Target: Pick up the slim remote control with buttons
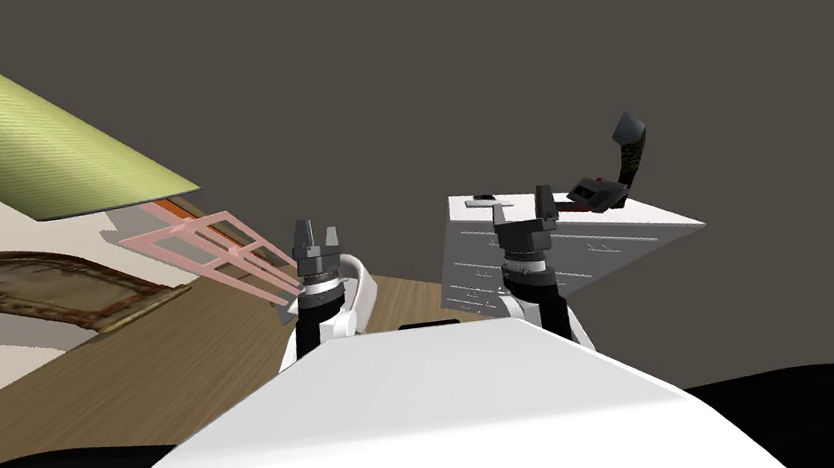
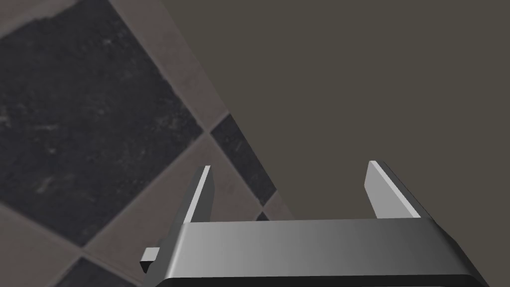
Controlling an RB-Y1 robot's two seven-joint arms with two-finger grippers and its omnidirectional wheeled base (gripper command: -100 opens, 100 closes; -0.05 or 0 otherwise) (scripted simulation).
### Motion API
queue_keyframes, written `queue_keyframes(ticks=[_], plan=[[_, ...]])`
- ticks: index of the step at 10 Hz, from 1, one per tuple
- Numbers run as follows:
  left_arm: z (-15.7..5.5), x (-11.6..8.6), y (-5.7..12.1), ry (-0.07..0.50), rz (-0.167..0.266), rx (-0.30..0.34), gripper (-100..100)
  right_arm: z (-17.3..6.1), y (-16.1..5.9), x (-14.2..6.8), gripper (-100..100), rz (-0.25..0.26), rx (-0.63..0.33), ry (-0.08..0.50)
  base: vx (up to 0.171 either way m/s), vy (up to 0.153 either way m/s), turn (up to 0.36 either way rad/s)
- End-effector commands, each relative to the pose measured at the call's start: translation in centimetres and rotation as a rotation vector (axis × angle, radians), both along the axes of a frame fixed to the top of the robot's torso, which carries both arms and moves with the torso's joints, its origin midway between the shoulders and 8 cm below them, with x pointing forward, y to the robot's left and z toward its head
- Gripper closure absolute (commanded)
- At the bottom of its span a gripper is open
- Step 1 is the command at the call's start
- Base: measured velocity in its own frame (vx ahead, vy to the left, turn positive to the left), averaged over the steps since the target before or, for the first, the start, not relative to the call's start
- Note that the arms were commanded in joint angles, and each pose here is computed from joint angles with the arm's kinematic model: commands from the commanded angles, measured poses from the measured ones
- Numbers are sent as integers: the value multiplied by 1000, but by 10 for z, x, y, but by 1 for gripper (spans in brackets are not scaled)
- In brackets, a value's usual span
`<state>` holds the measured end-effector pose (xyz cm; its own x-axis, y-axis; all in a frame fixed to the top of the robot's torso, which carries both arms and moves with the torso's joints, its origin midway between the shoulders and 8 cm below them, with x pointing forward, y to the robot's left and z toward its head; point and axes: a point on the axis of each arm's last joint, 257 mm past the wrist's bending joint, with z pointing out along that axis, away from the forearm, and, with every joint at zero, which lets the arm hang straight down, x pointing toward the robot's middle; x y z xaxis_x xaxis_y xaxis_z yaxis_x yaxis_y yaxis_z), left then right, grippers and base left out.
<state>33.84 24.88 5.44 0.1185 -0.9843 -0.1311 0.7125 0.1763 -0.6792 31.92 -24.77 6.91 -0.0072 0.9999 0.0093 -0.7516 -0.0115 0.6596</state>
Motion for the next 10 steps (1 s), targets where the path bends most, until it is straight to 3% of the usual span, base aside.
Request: queue_keyframes(ticks=[1, 2, 6, 7, 8, 9, 10], plan=[[0, 0, 0, 0, 0, 0, 0, -28, -5, 5, -100, -25, -50, 71, -14, 11, -19], [0, 0, 0, 0, 0, 0, 0, -28, -5, 5, -100, -25, -50, 71, -21, 13, -7], [0, 0, 0, 0, 0, 0, 0, -114, -29, 4, -100, -112, -189, 281, -27, 21, 9], [0, 0, 0, 0, 0, 0, 0, -120, -31, 2, -100, -117, -190, 300, -15, 16, 10], [0, 0, 0, 0, 0, 0, 0, -144, -41, -2, -100, -141, -236, 358, -14, 17, 28], [0, 0, 0, 0, 0, 0, 0, -149, -42, -5, -100, -145, -236, 374, -12, 14, 13], [0, 0, 0, 0, 0, 0, 0, -176, -53, -13, -100, -170, -288, 437, -9, 19, 39]])
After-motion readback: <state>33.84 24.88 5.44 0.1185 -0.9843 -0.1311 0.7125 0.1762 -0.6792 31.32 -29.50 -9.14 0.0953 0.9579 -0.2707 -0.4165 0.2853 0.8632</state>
